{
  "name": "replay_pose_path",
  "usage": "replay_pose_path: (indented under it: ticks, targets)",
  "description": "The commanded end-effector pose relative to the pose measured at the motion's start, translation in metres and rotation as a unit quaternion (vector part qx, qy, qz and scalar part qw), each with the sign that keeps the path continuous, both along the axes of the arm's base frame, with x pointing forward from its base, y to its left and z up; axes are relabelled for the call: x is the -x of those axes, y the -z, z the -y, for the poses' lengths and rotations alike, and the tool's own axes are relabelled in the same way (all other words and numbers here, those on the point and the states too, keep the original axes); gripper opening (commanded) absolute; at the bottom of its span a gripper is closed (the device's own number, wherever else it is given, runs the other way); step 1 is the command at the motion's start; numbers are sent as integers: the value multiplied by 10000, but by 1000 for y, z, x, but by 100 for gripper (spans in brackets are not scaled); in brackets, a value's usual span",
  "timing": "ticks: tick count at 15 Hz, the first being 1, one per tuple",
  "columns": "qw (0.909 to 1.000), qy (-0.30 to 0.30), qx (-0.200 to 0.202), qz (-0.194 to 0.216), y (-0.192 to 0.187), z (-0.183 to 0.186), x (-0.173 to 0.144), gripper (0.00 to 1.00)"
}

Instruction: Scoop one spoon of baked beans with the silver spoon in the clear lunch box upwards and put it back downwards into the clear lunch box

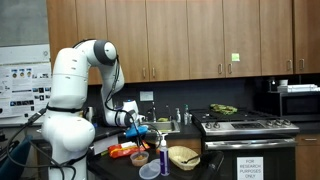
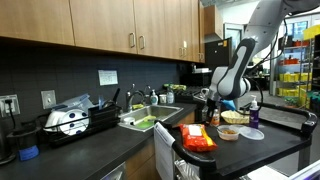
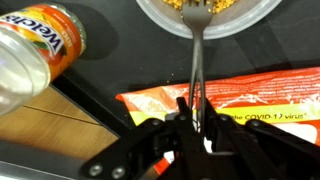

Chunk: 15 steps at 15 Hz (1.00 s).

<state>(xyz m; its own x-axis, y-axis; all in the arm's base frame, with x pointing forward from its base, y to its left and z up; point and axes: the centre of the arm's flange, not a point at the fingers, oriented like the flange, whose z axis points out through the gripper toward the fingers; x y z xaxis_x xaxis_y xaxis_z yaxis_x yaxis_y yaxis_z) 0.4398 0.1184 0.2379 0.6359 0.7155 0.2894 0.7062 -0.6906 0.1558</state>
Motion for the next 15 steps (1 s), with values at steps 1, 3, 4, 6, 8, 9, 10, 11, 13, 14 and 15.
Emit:
replay_pose_path:
  ticks: [1, 3, 4, 6, 8, 9, 10, 11, 13, 14, 15]
  targets:
    - [9999, -21, -101, 84, -11, 15, 6, 16]
    - [9999, 16, -114, 81, -12, 17, 6, 42]
    - [9999, 37, -123, 80, -12, 18, 6, 46]
    - [9999, 90, -89, 0, -1, 6, -2, 33]
    - [9999, 97, -90, 1, -1, 7, -2, 45]
    - [9999, 95, -90, 1, -1, 7, -2, 46]
    - [9999, 92, -90, 1, -1, 7, -2, 46]
    - [9999, 91, -90, 2, -1, 7, -2, 46]
    - [9999, 89, -90, 2, -1, 7, -2, 46]
    - [9999, 88, -90, 2, -1, 7, -2, 46]
    - [9999, 88, -89, 2, -1, 7, -2, 46]
